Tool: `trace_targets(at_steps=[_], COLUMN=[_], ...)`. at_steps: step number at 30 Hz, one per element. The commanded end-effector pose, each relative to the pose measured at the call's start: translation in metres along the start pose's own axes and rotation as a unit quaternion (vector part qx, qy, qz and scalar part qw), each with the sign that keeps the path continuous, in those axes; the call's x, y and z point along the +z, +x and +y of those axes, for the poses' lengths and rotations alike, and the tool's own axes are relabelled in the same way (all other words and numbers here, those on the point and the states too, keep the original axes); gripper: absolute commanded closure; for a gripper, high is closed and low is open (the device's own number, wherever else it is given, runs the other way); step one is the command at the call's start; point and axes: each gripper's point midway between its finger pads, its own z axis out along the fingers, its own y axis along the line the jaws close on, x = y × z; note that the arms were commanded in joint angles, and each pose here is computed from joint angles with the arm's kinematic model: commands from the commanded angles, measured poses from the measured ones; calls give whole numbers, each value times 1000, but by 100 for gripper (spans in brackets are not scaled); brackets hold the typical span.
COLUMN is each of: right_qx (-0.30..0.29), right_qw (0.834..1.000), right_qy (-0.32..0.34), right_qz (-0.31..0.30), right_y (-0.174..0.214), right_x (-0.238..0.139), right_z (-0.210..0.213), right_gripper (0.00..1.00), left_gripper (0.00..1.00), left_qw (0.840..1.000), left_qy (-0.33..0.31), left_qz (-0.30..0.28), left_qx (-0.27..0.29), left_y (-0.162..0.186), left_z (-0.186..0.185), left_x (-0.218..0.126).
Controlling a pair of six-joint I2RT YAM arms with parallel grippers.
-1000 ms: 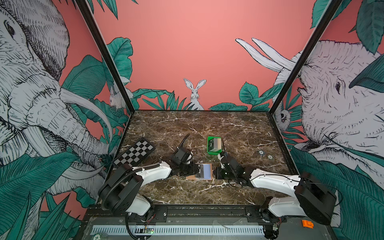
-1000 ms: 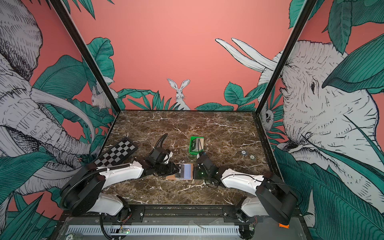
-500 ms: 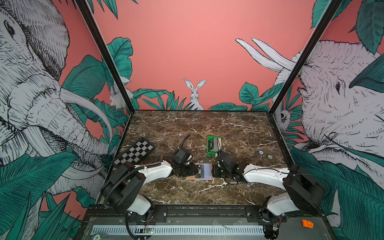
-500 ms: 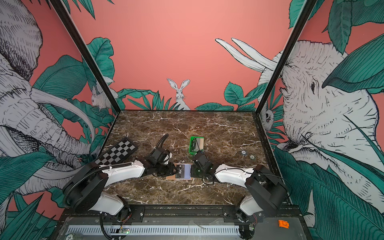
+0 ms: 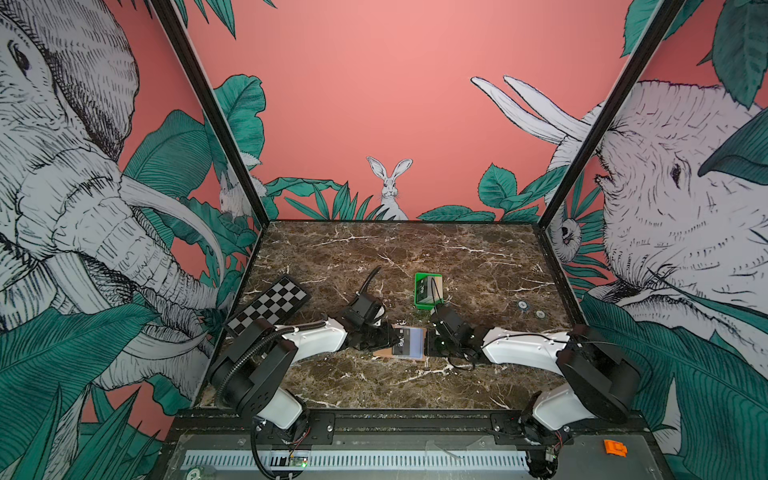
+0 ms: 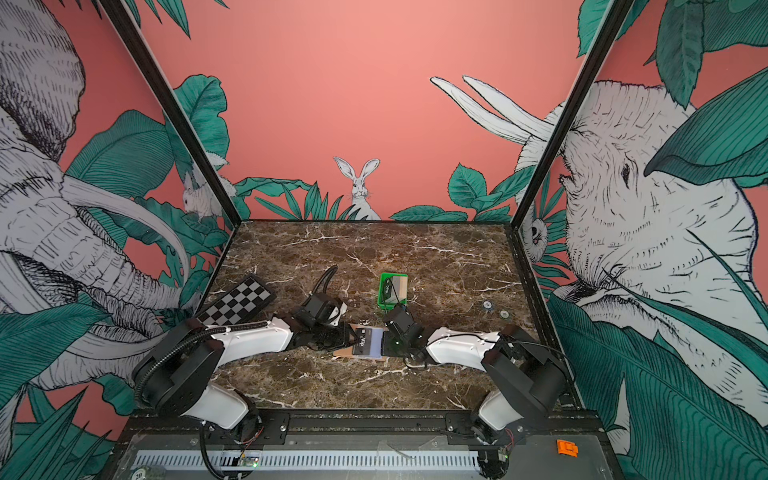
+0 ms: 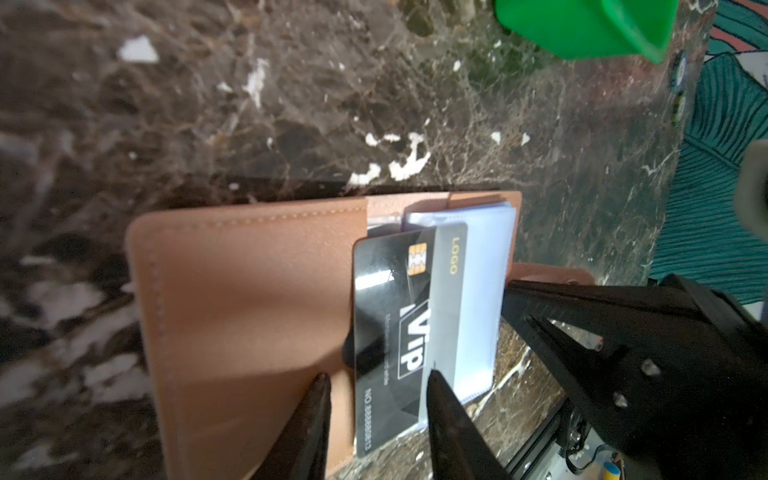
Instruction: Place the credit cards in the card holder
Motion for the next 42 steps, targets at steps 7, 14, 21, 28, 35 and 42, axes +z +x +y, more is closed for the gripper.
trace_targets(at_steps=[7, 14, 21, 28, 35, 42], right_qx=[-2, -3, -4, -3, -5, -7], right_qw=[1000, 1000, 1000, 1000, 1000, 999], right_qy=[13, 16, 17, 16, 14, -6], right_qz=[-6, 1, -1, -5, -12, -34], right_y=[1, 4, 4, 2, 0, -7], right_x=[3, 6, 6, 3, 0, -11], right_z=[-6, -8, -8, -8, -7, 0], right_gripper=[94, 94, 94, 94, 95, 95], left_gripper=[61, 67, 67, 67, 67, 68], left_qw=[999, 997, 996, 995, 996, 999], left_qy=[38, 70, 87, 93, 90, 47], left_qz=[2, -1, -1, 4, 8, -1], left_qx=[-9, -9, -10, -19, -24, -20], left_y=[-6, -8, -8, -4, 2, 9], left_z=[-13, -24, -30, -28, -24, -8], left_x=[8, 8, 9, 12, 9, -3])
